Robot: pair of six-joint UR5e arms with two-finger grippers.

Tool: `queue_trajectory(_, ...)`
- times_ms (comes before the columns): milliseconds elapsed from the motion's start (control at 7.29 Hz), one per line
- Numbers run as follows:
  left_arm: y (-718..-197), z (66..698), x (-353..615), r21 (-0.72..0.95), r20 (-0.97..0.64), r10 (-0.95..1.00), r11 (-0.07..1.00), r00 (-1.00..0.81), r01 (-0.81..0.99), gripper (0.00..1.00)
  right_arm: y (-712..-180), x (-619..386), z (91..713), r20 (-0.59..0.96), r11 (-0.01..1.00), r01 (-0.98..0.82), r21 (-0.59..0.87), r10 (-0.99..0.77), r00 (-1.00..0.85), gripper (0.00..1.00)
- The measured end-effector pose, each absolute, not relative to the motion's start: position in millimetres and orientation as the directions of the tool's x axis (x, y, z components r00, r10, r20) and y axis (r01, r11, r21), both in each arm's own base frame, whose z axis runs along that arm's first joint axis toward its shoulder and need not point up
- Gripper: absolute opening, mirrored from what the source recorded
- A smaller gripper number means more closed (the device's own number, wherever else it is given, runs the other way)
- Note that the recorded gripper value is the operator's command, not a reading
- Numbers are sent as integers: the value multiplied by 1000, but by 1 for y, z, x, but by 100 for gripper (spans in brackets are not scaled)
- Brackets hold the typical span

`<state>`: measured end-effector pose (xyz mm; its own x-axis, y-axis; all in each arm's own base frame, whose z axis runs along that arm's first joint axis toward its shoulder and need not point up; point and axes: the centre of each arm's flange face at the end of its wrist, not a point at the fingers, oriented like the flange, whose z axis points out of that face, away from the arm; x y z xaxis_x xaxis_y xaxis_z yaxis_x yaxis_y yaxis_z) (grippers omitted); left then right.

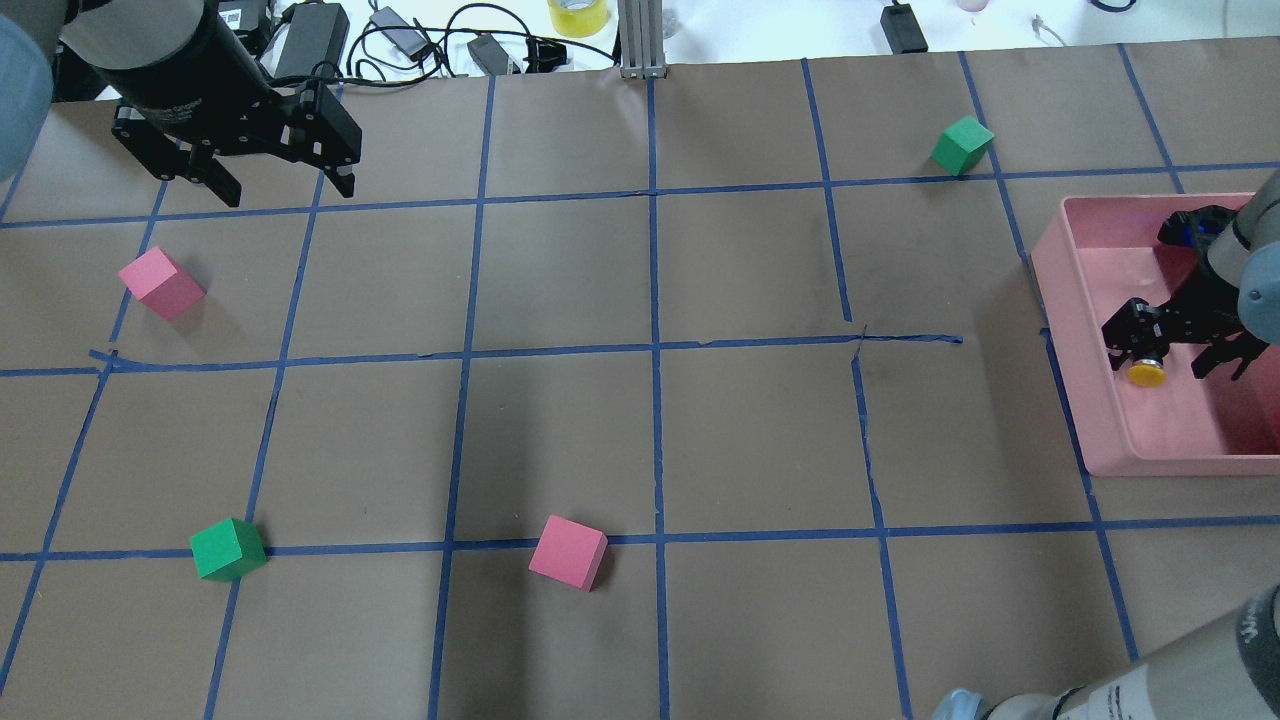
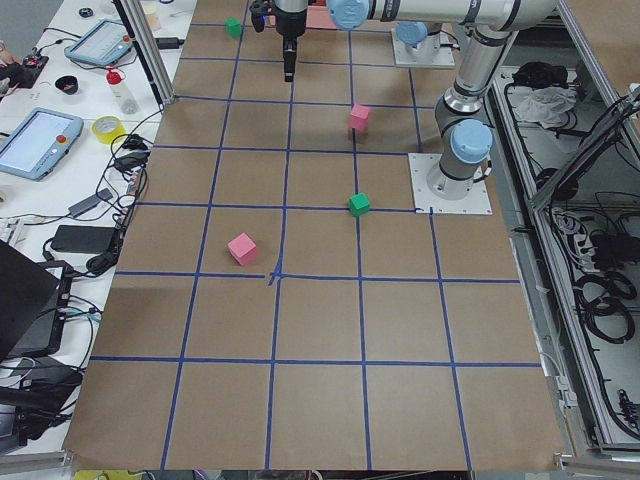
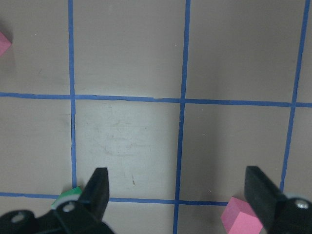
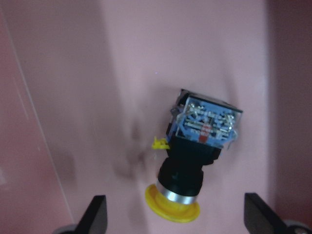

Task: Align button upright
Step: 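Lower the right gripper and grasp the yellow-capped button in the tray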

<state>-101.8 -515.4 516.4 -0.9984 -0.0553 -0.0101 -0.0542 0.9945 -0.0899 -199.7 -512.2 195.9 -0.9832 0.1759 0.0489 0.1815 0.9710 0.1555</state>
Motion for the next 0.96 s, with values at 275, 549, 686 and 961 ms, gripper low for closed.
queue_trajectory(275, -516, 516, -98, -89, -10, -63, 994, -998, -61, 100, -511, -202, 187, 50, 967, 184, 174, 178, -983, 87)
queue_trajectory(549, -517, 516, -89, -86, -9, -81, 993, -997, -80, 100, -510, -205, 181, 56, 964, 189, 189, 182, -982, 39)
queue_trajectory(686, -517, 516, -87, -86, -9, -84, 993, -996, -83, 100, -508, -208, 179, 55, 961, 195, 195, 188, -981, 0)
queue_trajectory(961, -515, 516, -87, -86, -9, -84, 993, -996, -83, 100, -506, -213, 178, 51, 957, 208, 202, 202, -978, 0)
